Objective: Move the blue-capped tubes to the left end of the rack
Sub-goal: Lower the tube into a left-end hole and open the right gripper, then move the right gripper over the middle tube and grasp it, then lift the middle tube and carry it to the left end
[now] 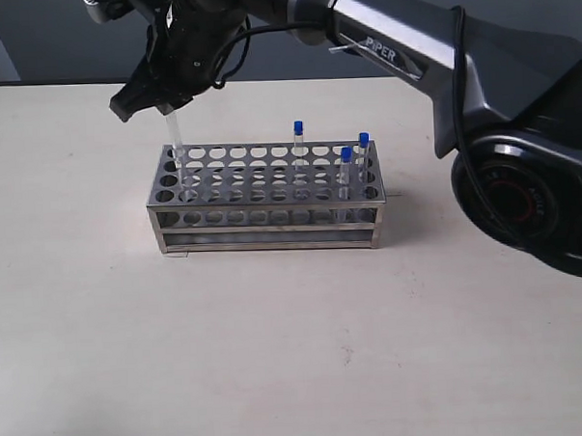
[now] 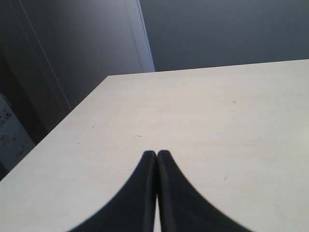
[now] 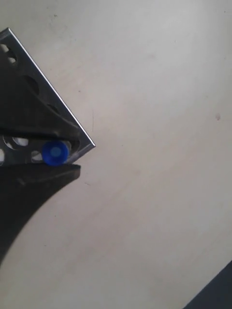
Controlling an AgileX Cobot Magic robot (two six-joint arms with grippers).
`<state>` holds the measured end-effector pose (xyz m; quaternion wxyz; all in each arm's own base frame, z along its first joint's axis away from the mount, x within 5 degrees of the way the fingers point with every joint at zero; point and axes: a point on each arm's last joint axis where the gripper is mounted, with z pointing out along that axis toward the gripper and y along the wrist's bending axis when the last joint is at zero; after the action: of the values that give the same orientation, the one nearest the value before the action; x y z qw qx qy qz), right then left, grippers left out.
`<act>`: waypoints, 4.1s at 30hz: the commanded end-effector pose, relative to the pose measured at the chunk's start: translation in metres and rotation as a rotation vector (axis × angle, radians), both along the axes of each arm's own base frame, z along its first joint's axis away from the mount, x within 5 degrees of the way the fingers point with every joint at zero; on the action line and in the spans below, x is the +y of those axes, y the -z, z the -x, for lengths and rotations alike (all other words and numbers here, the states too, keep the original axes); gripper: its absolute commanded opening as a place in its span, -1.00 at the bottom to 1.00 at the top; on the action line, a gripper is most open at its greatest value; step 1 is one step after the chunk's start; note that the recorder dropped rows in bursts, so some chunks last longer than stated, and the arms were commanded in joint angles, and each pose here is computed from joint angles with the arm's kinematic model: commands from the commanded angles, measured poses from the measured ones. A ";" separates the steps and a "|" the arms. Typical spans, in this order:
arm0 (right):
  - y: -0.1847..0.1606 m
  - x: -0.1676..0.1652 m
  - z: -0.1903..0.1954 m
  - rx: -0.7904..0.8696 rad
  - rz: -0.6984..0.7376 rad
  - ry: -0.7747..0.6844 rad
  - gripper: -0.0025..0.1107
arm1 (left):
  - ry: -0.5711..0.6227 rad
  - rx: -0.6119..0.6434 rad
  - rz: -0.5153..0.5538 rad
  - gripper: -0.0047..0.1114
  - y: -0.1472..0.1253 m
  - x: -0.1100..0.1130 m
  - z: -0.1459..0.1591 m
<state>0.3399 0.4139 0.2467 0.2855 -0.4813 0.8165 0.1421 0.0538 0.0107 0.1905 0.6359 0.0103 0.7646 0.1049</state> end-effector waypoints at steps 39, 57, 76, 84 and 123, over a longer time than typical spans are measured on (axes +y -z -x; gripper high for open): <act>-0.057 -0.032 0.020 0.055 0.084 0.061 -0.26 | 0.005 -0.005 0.004 -0.91 0.000 0.000 -0.001; 0.003 -0.091 -0.045 0.126 0.274 0.354 -0.26 | 0.005 -0.005 0.004 -0.91 0.000 0.000 -0.001; 0.025 -0.089 -0.049 0.193 0.273 0.379 -0.86 | 0.005 -0.005 0.004 -0.91 0.000 0.000 -0.001; 0.025 -0.089 -0.049 0.193 0.273 0.379 -0.86 | 0.005 -0.005 0.004 -0.91 0.000 0.000 -0.001; 0.028 -0.089 -0.051 0.181 0.291 0.381 -0.97 | 0.005 -0.006 0.006 -0.91 0.000 0.000 -0.001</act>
<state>0.3901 0.3291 0.2026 0.1441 -0.3412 0.9288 0.0134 0.0538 0.0107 0.1905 0.6358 0.0108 0.7645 0.1056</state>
